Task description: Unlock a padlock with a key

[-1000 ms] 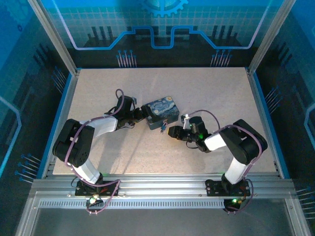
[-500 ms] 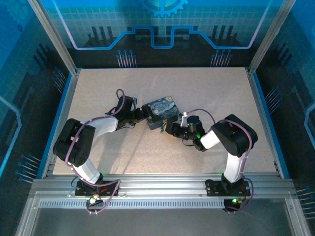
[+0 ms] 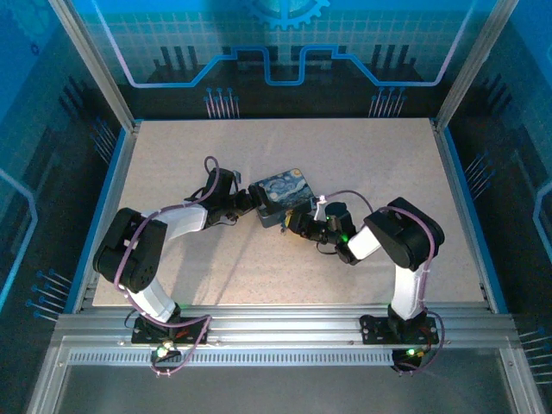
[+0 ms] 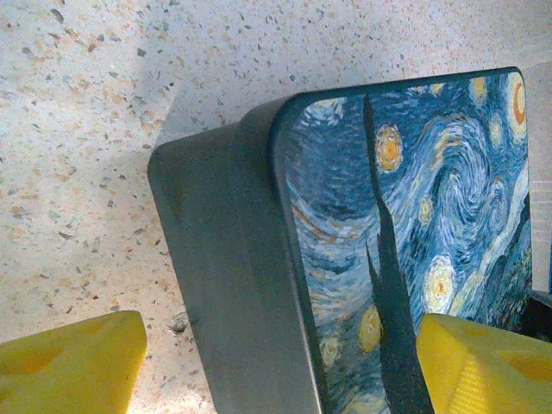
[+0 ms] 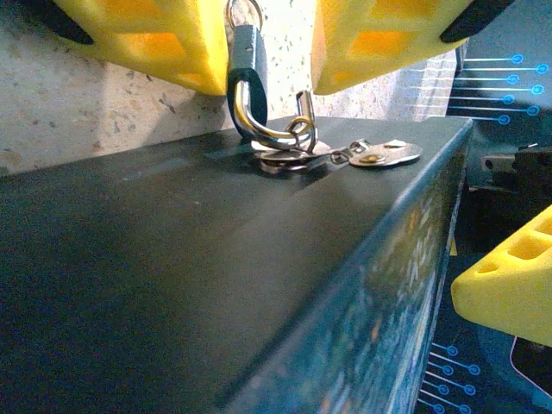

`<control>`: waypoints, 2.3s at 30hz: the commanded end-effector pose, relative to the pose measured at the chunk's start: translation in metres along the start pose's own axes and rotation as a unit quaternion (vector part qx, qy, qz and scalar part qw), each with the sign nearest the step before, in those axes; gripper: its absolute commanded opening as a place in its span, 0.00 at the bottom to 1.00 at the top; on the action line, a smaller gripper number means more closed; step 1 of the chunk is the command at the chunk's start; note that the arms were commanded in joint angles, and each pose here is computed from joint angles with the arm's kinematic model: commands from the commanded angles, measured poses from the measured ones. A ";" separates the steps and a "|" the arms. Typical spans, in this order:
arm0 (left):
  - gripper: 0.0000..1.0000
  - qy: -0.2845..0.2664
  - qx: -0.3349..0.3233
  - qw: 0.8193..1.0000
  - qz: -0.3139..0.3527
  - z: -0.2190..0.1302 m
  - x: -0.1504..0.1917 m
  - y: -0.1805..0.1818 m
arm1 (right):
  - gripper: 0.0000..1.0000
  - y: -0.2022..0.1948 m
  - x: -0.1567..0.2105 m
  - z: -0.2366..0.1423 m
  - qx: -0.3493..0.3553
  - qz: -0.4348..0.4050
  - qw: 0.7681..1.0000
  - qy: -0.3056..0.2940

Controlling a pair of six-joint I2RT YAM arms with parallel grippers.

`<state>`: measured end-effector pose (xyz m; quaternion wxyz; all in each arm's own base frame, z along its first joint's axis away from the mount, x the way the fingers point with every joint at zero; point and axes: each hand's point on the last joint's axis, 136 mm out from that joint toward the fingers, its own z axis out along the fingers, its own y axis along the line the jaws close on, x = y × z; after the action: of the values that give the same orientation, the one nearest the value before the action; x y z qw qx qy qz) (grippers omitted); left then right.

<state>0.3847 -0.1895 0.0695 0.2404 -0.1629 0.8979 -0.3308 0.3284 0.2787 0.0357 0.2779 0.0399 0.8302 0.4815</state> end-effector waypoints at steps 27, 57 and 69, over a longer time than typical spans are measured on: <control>0.83 0.011 -0.013 1.000 -0.006 0.006 0.008 0.004 | 0.05 -0.035 0.009 0.004 0.074 0.017 0.997 -0.002; 0.83 0.036 -0.044 0.998 0.008 0.014 0.050 0.022 | 0.04 -0.014 -0.028 -0.020 0.051 0.139 0.988 -0.051; 0.85 0.029 -0.036 0.999 0.014 0.010 0.047 0.017 | 0.04 -0.018 -0.036 -0.029 0.057 0.155 0.984 -0.062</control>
<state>0.3692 -0.2150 0.0614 0.2444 -0.1409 0.8981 -0.3374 0.3414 0.2449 0.0407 0.2382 0.1944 0.8279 0.4691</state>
